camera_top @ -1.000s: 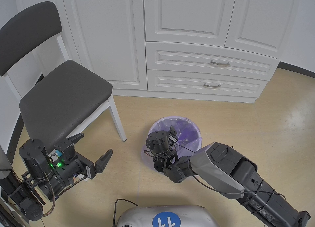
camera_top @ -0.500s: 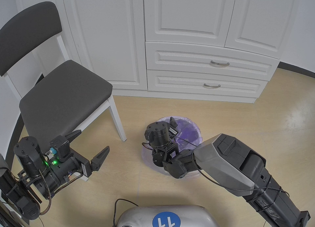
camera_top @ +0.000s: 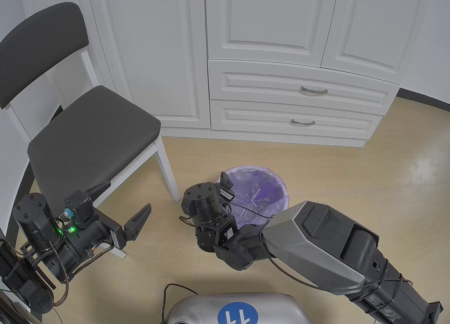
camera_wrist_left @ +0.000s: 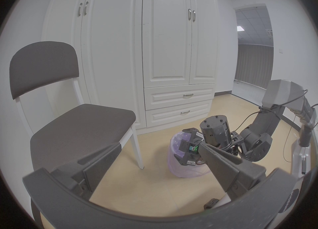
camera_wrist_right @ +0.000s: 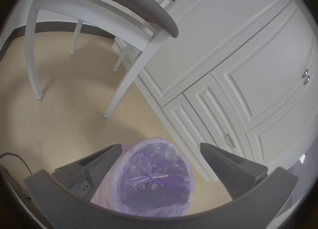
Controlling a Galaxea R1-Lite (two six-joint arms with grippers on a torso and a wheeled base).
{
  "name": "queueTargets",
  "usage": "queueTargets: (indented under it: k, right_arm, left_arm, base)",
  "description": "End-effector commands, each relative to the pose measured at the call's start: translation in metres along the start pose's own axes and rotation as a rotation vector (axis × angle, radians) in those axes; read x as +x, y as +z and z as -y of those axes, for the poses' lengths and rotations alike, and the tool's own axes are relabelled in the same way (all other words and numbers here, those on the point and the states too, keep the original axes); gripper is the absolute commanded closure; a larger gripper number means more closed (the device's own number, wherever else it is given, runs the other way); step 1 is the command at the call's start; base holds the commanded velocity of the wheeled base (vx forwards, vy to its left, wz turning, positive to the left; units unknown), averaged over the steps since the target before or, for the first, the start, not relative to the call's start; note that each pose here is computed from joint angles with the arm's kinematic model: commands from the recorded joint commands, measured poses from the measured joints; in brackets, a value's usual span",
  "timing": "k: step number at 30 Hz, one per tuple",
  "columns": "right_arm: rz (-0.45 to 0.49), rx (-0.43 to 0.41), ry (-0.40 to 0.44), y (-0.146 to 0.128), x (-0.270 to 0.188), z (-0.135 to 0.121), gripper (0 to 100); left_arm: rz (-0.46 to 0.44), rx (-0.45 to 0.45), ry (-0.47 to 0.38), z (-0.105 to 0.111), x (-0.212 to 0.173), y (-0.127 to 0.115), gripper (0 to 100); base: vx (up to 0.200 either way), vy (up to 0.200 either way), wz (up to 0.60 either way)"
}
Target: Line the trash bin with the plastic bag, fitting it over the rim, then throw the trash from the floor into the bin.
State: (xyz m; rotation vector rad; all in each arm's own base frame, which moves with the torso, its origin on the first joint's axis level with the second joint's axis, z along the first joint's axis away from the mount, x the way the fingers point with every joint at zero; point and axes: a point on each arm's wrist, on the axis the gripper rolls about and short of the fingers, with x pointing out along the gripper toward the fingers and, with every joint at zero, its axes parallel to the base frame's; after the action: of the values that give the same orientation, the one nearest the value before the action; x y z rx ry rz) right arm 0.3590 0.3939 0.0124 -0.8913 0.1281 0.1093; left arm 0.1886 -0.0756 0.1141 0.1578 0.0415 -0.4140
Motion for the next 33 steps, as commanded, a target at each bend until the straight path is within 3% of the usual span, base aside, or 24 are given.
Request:
queueTargets:
  k: [1,8,11,12,13,14,16,22,28,33]
  right_arm:
    - [0.001,-0.01,0.011,-0.002,-0.002,-0.007,0]
    - [-0.003,0.007,0.011,-0.003,-0.003,-0.005,0]
    - [0.015,0.124,0.011,-0.004,-0.004,-0.003,0]
    - [0.015,0.124,0.011,-0.004,-0.004,-0.003,0]
    - [0.038,0.201,-0.009,-0.005,-0.004,-0.001,0]
    - [0.038,0.201,-0.009,-0.005,-0.004,-0.001,0]
    - [0.084,0.267,-0.04,-0.011,-0.008,0.015,0]
    - [0.078,0.324,-0.052,-0.035,-0.025,0.053,0]
    - [0.086,0.599,0.028,-0.078,-0.062,0.104,0]
    - [0.129,0.69,0.002,-0.113,-0.083,0.131,0]
  left_arm:
    - [0.003,0.0,0.002,0.0,0.0,0.001,0]
    - [-0.001,0.0,0.0,0.0,-0.001,0.0,0]
    - [-0.006,-0.001,0.001,0.0,-0.002,-0.001,0]
    - [-0.006,-0.001,0.001,0.0,-0.002,-0.001,0]
    - [-0.008,-0.001,0.006,-0.001,-0.002,-0.002,0]
    - [-0.008,-0.001,0.006,-0.001,-0.002,-0.002,0]
    - [-0.012,-0.002,0.012,-0.002,-0.002,-0.002,0]
    - [-0.024,-0.002,0.01,-0.002,-0.001,-0.005,0]
    - [-0.026,-0.002,0.009,-0.002,-0.002,-0.005,0]
    - [-0.034,0.001,0.004,-0.001,-0.003,-0.006,0]
  base:
    - [0.0,0.0,0.0]
    - [0.0,0.0,0.0]
    - [0.0,0.0,0.0]
    - [0.0,0.0,0.0]
    - [0.0,0.0,0.0]
    - [0.0,0.0,0.0]
    - [0.0,0.0,0.0]
    - [0.0,0.0,0.0]
    - [0.0,0.0,0.0]
    - [0.0,0.0,0.0]
